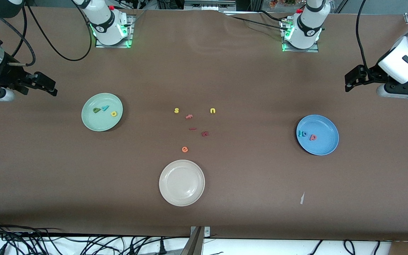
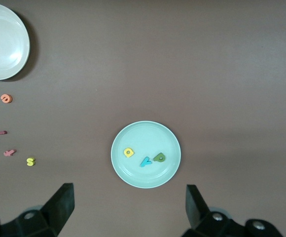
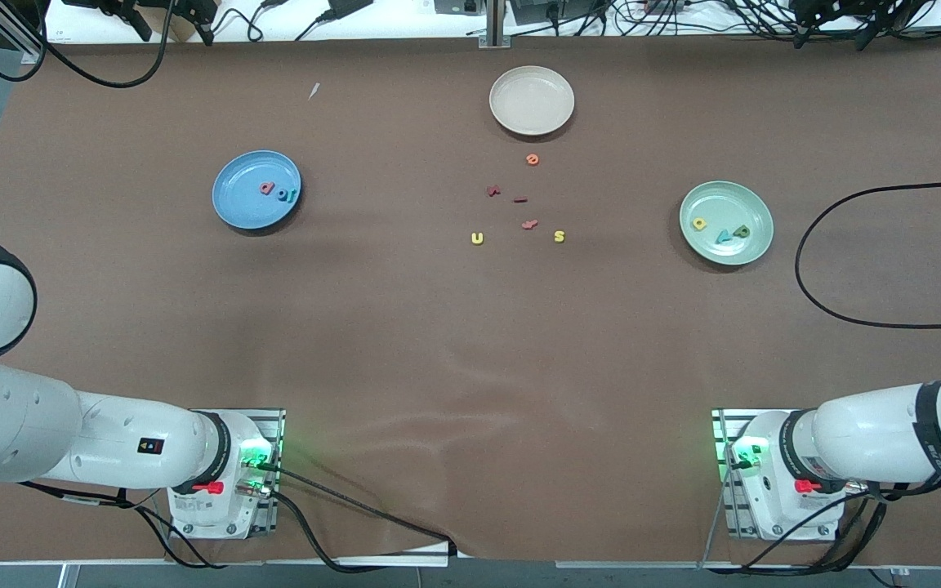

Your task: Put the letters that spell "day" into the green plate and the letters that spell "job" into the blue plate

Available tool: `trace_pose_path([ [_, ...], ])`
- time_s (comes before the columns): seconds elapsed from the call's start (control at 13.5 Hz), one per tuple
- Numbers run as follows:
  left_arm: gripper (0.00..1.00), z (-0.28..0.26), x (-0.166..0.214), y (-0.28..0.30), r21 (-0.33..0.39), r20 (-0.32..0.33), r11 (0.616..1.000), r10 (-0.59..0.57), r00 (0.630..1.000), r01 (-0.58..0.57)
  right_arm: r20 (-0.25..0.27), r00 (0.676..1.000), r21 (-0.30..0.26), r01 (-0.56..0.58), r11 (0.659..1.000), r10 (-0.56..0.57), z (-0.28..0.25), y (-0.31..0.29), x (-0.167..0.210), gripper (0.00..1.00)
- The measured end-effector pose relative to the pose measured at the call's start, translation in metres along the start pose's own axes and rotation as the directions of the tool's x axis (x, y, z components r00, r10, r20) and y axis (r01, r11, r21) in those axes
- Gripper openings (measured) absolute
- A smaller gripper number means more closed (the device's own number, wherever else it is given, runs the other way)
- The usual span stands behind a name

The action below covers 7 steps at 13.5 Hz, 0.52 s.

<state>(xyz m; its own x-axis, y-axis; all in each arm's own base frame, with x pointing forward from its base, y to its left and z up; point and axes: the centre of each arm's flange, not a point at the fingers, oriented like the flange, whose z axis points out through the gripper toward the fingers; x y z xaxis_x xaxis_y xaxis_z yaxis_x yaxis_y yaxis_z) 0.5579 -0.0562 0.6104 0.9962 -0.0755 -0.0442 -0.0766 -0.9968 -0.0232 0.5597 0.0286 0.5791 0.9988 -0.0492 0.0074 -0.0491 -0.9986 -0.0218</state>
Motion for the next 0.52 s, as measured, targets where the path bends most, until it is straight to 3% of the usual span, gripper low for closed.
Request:
trace_pose_path([
  [0.3,1.00,0.007,0.001,-0.020,-0.063,0.032,0.997,-0.049,0.998,0.051,0.000,1.000,0.000,-0.001,1.000,0.001,0.000,0.000,0.000,1.00],
  [0.52,1.00,0.009,0.002,-0.023,-0.069,0.034,0.996,-0.055,0.998,0.057,0.000,1.000,0.000,-0.001,1.000,0.001,0.000,0.000,0.000,1.00],
])
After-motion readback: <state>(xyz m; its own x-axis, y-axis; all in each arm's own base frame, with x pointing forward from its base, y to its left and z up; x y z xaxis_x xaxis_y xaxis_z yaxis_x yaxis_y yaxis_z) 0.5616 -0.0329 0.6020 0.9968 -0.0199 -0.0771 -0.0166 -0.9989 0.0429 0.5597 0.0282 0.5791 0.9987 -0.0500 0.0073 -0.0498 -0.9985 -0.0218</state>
